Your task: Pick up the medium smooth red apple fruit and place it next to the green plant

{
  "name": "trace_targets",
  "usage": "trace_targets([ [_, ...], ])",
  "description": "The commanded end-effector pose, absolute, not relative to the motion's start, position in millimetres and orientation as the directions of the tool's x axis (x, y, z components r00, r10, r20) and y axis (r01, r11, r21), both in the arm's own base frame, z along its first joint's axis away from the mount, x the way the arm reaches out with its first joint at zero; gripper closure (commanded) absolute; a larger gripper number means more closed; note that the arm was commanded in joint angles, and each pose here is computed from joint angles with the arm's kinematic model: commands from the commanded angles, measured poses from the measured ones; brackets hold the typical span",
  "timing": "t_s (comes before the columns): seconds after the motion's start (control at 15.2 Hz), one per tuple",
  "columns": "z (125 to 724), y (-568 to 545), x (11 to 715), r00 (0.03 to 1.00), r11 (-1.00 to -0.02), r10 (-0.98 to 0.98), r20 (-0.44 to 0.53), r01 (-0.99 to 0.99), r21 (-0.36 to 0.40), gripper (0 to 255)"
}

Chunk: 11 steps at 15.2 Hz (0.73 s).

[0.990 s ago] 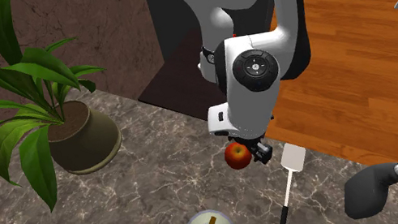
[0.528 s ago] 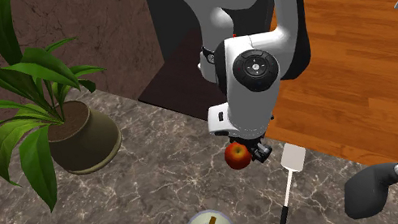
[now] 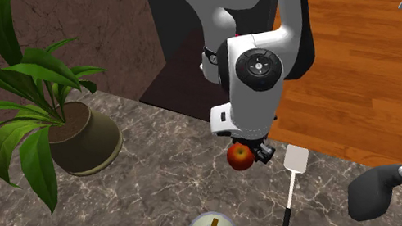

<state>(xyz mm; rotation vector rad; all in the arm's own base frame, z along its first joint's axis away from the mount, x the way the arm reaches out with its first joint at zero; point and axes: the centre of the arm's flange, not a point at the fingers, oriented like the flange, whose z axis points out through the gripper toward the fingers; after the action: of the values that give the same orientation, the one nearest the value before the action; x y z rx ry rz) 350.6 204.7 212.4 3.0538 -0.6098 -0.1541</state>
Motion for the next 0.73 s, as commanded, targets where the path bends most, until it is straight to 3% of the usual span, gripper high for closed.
trace_targets([
  [0.0, 220, 204, 351, 0.918, -0.923, -0.385, -0.093, -0.382, 0.043, 255],
  [0.66, 273, 204, 351, 0.918, -0.923, -0.385, -0.093, -0.382, 0.043, 255],
])
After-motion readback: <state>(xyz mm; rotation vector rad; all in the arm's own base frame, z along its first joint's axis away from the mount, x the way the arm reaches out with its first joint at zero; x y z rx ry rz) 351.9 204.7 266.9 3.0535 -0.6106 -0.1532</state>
